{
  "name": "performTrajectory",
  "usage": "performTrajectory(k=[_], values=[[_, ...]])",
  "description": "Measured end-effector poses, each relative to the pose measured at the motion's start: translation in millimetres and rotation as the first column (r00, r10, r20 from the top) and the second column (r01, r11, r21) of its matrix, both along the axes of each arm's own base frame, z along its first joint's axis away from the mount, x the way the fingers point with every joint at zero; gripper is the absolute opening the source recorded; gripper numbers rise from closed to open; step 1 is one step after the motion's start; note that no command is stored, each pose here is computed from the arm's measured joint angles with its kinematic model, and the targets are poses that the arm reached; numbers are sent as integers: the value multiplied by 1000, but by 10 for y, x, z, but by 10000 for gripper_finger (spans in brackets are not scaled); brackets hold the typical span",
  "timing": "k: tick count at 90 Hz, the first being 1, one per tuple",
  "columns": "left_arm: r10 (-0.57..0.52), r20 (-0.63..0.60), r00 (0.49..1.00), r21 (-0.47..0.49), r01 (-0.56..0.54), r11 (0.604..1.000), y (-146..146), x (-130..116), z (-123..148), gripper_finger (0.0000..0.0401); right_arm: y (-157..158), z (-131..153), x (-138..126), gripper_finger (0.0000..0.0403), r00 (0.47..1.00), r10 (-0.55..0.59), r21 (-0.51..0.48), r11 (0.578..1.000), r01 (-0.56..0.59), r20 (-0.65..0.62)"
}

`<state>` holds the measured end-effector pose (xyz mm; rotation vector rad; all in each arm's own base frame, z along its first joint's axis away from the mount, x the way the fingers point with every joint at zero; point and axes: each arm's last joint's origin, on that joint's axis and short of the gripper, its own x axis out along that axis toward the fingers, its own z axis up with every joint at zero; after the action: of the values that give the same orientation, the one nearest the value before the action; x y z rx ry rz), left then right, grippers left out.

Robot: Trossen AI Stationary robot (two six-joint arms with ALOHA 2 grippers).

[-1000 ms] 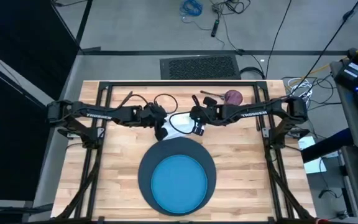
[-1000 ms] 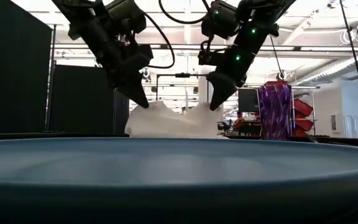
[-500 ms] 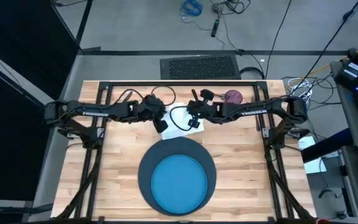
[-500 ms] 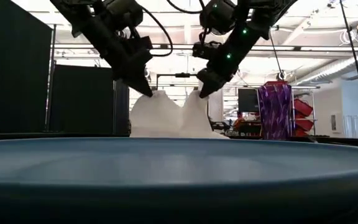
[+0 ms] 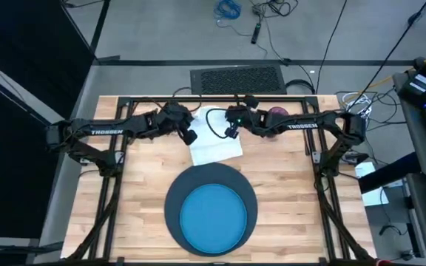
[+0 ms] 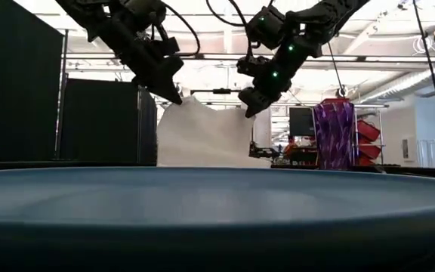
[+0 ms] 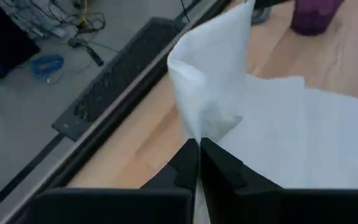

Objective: Set table place
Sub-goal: Fold the white napkin

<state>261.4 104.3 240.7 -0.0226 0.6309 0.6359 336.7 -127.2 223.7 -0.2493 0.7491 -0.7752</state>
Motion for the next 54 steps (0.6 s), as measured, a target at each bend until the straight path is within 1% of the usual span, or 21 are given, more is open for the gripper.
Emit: performTrajectory(k=[11, 26, 38, 45, 54], values=[[26, 1, 1000, 11, -26, 1000, 85, -31, 6, 0, -62, 37, 4, 0, 999, -4, -23, 1000, 5, 34], [38, -4, 999, 5, -38, 999, 173, -71, 3, 0, -104, 17, -26, 0, 1000, -13, -10, 1000, 13, 12], [25, -10, 1000, -14, -26, 1000, 202, -76, -21, 0, -118, 2, -37, 0, 1000, 1, 27, 1000, -2, 18], [22, -35, 999, -15, -22, 1000, 226, -79, -54, 0, -133, -1, -43, 0, 1000, 7, 42, 999, -8, 26], [33, -50, 998, -21, -34, 999, 268, -75, -100, 0, -169, -3, -56, 0, 999, 8, 61, 998, -11, 37]])
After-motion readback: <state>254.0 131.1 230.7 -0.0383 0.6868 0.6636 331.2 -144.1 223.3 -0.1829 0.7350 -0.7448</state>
